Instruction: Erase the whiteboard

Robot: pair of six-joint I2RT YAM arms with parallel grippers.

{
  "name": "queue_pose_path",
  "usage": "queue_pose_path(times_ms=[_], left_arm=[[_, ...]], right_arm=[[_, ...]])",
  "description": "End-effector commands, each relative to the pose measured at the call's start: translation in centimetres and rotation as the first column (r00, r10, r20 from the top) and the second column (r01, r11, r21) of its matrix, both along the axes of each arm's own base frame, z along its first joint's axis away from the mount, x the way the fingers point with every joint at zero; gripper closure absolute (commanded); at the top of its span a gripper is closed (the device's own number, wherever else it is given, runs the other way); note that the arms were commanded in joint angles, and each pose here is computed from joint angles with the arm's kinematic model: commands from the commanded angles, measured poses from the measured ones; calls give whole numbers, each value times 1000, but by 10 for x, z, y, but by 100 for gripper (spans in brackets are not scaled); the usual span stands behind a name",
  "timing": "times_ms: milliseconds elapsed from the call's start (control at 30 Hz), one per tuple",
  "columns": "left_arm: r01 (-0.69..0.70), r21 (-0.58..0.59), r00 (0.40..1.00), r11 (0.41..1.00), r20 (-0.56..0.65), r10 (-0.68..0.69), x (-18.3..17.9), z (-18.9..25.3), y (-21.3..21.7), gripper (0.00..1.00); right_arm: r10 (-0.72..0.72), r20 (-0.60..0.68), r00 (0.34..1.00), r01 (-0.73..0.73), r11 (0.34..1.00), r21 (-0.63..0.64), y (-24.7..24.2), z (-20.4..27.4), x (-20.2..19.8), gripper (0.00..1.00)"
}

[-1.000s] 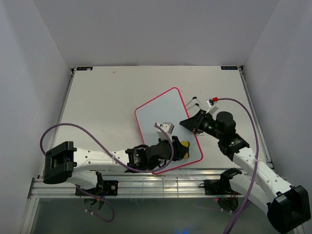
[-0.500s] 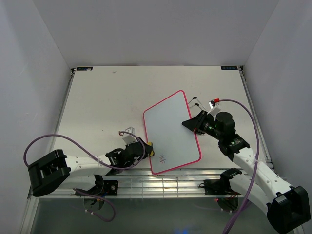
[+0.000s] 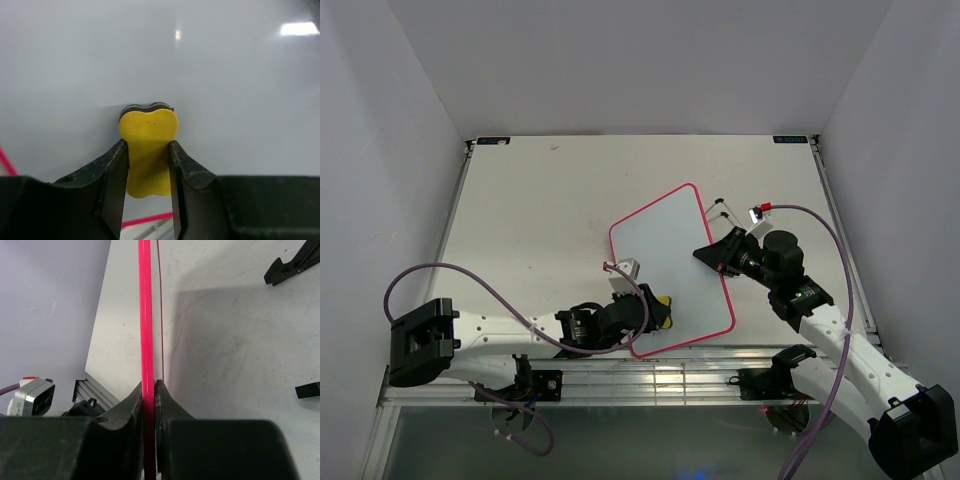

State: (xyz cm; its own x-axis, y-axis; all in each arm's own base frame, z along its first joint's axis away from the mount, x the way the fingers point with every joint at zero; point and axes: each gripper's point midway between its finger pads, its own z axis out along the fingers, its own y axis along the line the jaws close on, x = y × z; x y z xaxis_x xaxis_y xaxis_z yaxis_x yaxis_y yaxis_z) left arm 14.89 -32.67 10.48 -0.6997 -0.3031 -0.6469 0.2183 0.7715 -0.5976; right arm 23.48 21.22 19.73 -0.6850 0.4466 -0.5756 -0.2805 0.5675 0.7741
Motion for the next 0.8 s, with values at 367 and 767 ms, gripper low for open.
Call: queue_pose_path(times_ms=[367, 767], left_arm=[[-58, 30, 973, 998, -224, 64, -41, -60, 27, 100], [-227, 284, 894, 931, -318, 315, -42, -144, 97, 100]], right_arm=[[49, 211, 976, -101, 965, 244, 19, 94, -8, 92], [59, 210, 976, -116, 957, 266, 22, 94, -8, 92]])
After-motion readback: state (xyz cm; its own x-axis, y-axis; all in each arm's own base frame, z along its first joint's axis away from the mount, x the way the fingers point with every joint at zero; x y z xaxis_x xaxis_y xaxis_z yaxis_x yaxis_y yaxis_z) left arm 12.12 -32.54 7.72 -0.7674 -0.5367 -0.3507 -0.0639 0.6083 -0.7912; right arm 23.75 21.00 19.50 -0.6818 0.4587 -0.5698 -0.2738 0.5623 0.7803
